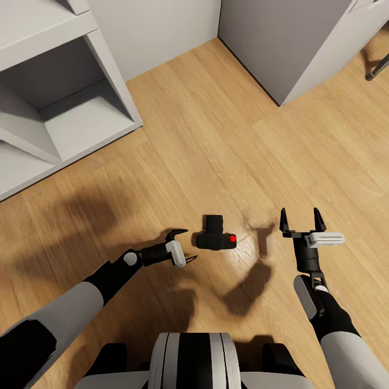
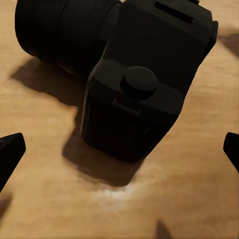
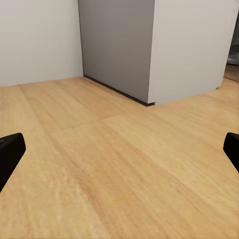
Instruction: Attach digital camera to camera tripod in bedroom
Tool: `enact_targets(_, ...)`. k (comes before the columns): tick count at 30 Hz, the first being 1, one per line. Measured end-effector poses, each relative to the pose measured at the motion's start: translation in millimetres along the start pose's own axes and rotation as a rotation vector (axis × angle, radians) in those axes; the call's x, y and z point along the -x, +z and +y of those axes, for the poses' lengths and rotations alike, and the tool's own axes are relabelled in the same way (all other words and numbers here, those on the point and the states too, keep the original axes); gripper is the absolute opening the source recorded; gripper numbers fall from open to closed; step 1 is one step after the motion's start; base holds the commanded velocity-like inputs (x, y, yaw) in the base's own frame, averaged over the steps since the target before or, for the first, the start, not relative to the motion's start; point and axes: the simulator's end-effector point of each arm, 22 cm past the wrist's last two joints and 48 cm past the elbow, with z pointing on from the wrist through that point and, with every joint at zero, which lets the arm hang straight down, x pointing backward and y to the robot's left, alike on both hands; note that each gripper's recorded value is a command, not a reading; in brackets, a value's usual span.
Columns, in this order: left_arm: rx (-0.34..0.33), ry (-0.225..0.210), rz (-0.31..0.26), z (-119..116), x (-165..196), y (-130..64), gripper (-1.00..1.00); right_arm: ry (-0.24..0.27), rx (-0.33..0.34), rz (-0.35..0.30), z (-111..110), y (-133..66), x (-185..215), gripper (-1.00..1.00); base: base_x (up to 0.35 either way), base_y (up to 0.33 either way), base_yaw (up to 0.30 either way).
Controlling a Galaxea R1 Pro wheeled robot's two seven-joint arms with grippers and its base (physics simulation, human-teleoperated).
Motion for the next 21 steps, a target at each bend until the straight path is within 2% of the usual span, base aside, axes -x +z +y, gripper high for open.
enact_targets(6, -0.003, -0.002, -0.011, -5.0, 6.2, 7.5, 1.0, 0.0, 0.0, 0.0, 0.0, 0.0, 0.0, 1.0, 0.0, 0.0, 0.0)
enact_targets(11, -0.027, 0.004, 0.001, -15.2, 2.7, 10.1, 1.0, 0.0, 0.0, 0.0, 0.1, 0.0, 0.0, 1.0, 0.0, 0.0, 0.0)
enact_targets(21, -0.019, -0.002, 0.018, -15.6, -4.5, 9.0, 1.0, 0.0, 0.0, 0.0, 0.0, 0.0, 0.0, 1.0, 0.0, 0.0, 0.0)
